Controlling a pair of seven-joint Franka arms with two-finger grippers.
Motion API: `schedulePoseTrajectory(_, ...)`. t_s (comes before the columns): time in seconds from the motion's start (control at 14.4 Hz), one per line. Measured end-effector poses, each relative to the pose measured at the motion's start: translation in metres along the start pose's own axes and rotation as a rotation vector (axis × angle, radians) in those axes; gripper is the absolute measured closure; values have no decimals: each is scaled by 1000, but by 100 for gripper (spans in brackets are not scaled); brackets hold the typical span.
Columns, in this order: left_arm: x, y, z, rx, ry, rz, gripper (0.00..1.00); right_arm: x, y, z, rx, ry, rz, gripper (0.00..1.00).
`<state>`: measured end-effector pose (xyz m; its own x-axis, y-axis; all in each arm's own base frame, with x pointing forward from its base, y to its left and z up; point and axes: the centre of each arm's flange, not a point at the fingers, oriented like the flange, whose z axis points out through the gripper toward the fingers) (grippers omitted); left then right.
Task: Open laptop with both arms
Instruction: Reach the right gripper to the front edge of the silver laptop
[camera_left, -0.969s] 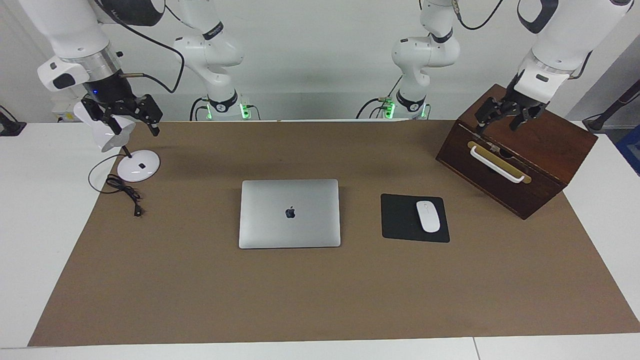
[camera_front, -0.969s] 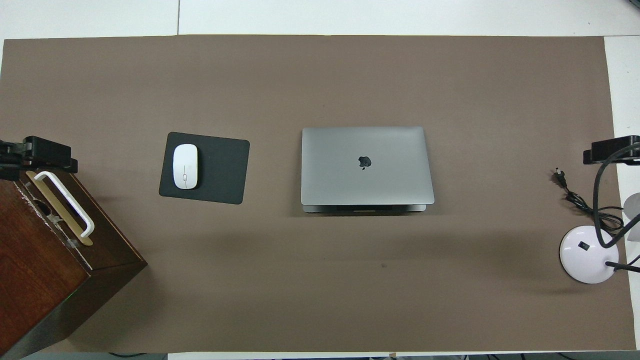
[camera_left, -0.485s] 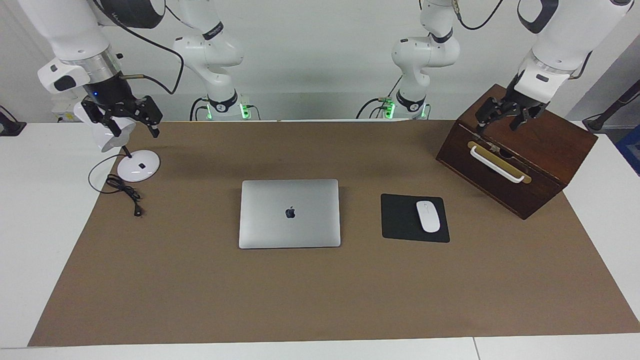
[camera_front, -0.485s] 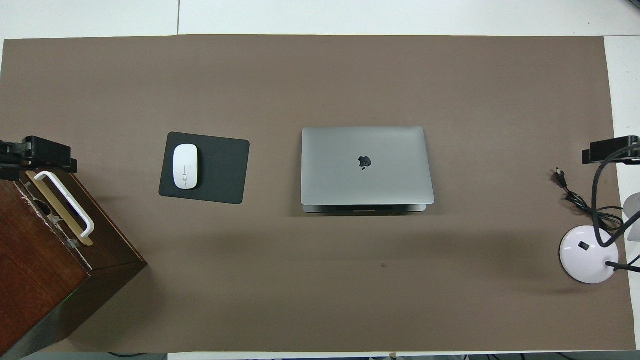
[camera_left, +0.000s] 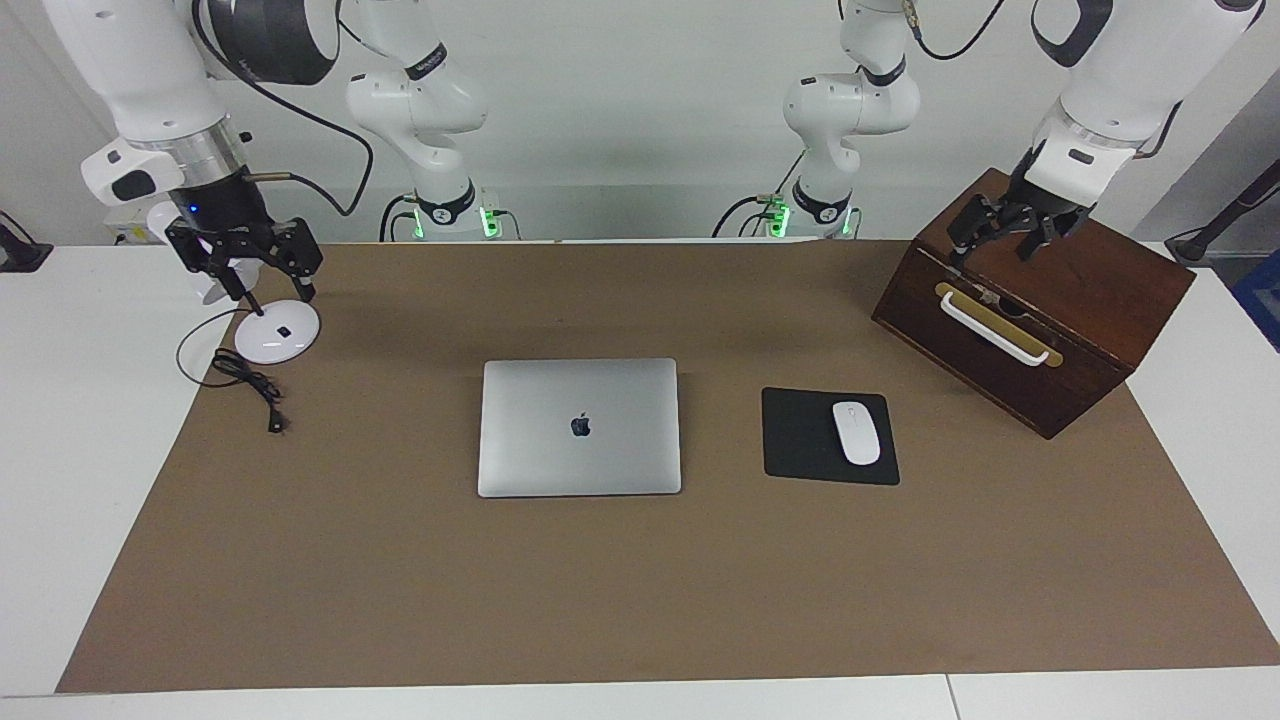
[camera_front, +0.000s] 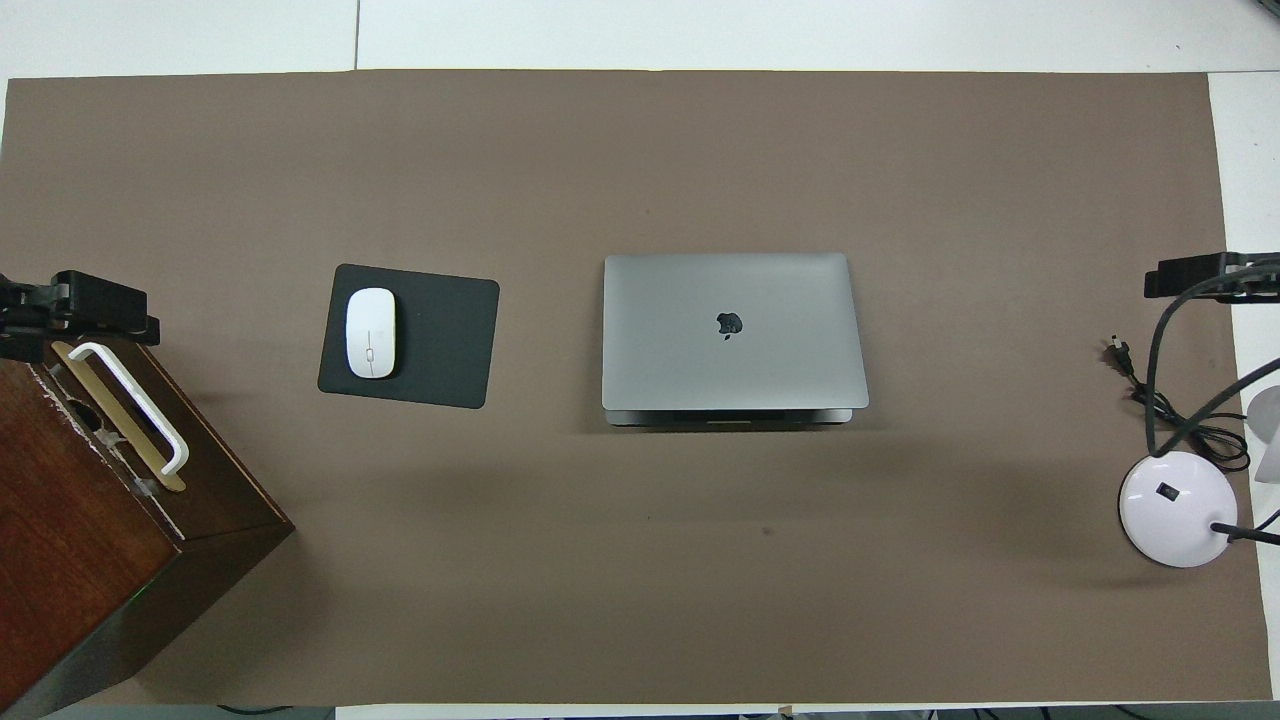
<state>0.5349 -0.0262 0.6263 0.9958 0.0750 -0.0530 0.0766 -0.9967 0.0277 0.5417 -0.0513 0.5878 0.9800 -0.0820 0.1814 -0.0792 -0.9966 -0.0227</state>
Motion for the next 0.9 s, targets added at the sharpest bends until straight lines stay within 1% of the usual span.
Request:
schedulePoseTrajectory(0.07, 1, 0, -1, -1, 6, -14, 8, 1, -3, 11, 10, 33, 8, 10)
schedulePoseTrajectory(0.14, 2, 1, -1, -2, 15, -23, 20, 2, -10, 24, 41, 64, 29, 10)
schedulePoseTrajectory(0.28, 3, 0, -2, -3, 25, -33, 43, -2, -45, 45, 131, 114, 92, 9)
schedulePoseTrajectory(0.42, 3, -1, -2, -4, 27, -40, 67, -17, -111, 58, 202, 182, 181, 10)
schedulePoseTrajectory(0.48, 3, -1, -3, -4, 29, -43, 78, -31, -148, 62, 241, 210, 227, 9)
schedulePoseTrajectory(0.55, 4, -2, -3, -5, 32, -45, 92, -45, -180, 65, 283, 229, 274, 10)
schedulePoseTrajectory(0.62, 5, -3, -4, -6, 40, -46, 99, -58, -207, 66, 324, 244, 321, 10)
schedulePoseTrajectory(0.69, 7, -3, -5, -9, 59, -46, 99, -69, -226, 67, 362, 259, 366, 4)
schedulePoseTrajectory(0.76, 10, -2, -7, -13, 86, -46, 99, -79, -239, 70, 398, 275, 409, 0)
schedulePoseTrajectory(0.9, 15, -1, -9, -28, 130, -47, 99, -99, -256, 84, 464, 305, 490, 0)
